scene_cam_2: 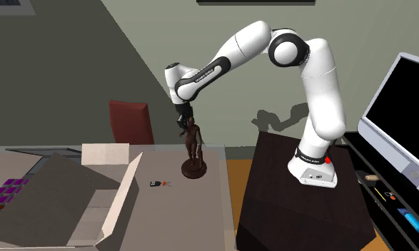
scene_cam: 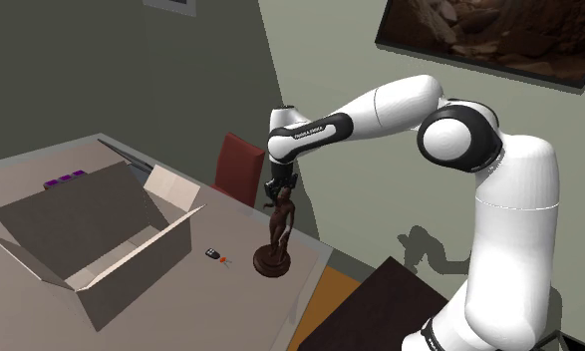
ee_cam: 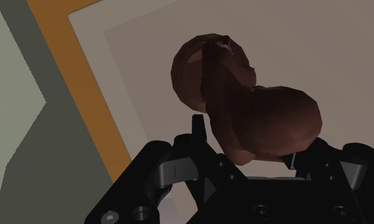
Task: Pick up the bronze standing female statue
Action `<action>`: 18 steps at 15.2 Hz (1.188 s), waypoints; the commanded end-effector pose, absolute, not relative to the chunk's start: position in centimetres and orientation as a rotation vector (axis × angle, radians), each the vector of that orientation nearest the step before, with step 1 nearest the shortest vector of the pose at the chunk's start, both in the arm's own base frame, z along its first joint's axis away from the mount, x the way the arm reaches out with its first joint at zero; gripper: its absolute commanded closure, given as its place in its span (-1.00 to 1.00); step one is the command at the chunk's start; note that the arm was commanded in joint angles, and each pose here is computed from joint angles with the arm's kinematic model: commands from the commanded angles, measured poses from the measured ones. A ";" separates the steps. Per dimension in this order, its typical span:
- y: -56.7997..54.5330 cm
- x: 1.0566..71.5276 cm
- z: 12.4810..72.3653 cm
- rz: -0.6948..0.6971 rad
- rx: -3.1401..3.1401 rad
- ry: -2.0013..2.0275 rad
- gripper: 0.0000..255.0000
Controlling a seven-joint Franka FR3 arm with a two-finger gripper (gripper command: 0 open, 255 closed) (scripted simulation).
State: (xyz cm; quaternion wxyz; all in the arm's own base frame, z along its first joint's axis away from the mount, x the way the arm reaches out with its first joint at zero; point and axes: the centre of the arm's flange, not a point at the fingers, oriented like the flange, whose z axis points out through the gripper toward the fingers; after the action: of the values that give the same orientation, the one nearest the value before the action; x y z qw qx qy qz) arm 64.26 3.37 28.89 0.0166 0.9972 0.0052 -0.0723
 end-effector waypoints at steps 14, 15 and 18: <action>3.4 64.2 34.1 -0.227 3.100 0.017 1.00; 3.4 64.2 34.6 -0.227 3.100 0.017 1.00; 3.4 64.2 36.2 -0.227 3.100 0.017 1.00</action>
State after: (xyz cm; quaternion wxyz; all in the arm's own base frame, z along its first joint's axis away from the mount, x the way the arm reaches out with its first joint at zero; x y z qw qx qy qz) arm 64.23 3.47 35.45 0.0165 0.9971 0.0055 -0.0741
